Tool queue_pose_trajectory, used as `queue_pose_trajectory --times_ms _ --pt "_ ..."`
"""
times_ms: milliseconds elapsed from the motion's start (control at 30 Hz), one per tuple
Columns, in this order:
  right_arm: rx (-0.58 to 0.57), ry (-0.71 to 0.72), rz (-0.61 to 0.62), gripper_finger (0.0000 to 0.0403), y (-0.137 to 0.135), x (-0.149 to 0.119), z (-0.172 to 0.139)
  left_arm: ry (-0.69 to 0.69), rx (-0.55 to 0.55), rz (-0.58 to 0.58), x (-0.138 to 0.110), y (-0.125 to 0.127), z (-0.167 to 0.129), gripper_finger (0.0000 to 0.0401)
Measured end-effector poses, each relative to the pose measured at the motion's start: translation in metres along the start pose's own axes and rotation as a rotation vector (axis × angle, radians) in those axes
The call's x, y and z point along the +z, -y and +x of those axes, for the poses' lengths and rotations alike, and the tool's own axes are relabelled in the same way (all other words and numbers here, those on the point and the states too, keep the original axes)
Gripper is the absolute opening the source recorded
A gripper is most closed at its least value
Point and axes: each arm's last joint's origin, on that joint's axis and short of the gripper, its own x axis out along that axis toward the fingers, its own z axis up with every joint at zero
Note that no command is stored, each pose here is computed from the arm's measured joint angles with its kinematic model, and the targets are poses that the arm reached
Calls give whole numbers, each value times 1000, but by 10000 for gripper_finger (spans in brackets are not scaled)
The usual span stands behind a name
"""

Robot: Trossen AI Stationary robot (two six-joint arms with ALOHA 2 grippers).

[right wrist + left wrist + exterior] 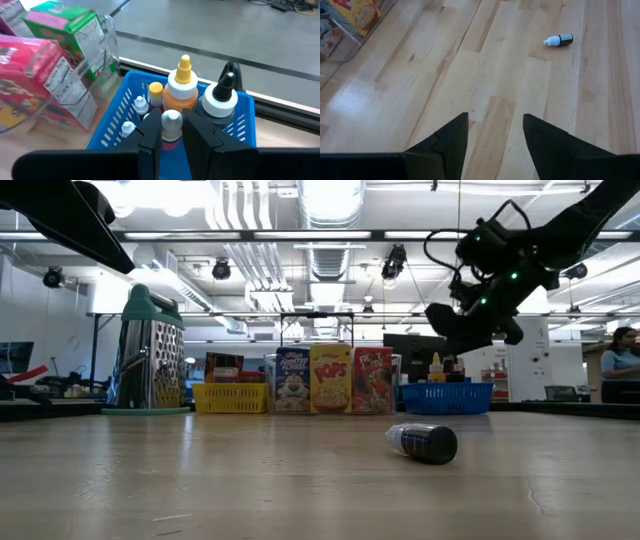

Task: Pick & Place Kitchen Items
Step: Put the purple bottle into the blue bin

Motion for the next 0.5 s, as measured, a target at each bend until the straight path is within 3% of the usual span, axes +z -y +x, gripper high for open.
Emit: queue_pose_trajectory --times_ms 500 --pt "-96 -24 -23 54 -5 -29 36 0 0 -1 0 0 0 195"
